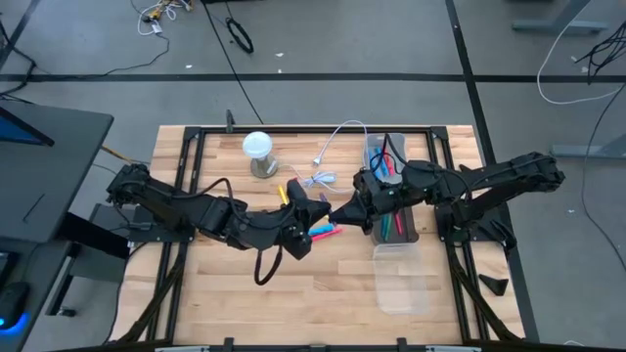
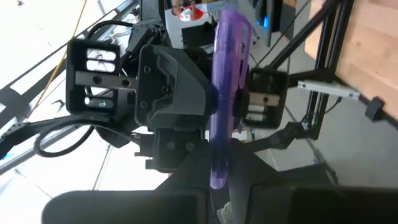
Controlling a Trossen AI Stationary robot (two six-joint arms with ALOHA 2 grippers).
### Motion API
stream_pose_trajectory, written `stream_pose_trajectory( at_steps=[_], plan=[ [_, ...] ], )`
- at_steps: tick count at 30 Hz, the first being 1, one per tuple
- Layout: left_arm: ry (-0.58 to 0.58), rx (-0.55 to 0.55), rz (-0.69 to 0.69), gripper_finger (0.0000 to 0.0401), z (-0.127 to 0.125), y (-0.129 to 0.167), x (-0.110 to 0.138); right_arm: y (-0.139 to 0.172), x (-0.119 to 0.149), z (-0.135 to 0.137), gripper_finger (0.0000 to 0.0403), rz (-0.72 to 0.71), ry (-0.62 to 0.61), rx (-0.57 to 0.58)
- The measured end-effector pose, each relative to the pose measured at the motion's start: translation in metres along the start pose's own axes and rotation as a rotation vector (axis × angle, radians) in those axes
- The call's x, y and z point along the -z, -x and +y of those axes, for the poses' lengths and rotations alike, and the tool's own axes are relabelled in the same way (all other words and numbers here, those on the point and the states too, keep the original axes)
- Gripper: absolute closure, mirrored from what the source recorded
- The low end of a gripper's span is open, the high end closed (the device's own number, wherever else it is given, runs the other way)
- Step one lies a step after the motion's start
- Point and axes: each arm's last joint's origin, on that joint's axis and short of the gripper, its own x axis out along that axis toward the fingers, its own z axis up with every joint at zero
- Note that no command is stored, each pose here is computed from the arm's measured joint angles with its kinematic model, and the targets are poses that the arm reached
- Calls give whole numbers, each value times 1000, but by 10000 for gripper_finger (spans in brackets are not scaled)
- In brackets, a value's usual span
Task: Pick & Place Markers
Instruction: Put the violet mini marker into the black bin
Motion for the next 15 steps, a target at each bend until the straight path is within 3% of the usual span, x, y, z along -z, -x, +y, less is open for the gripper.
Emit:
stream_pose_trajectory(
  at_steps=[9,15],
  plan=[
    [270,16,19,279,0,5,2,2,-4,1,381,-32,74,1],
    [487,23,-15,245,11,25,4,14,-14,9,381,-89,138,7]
  ],
)
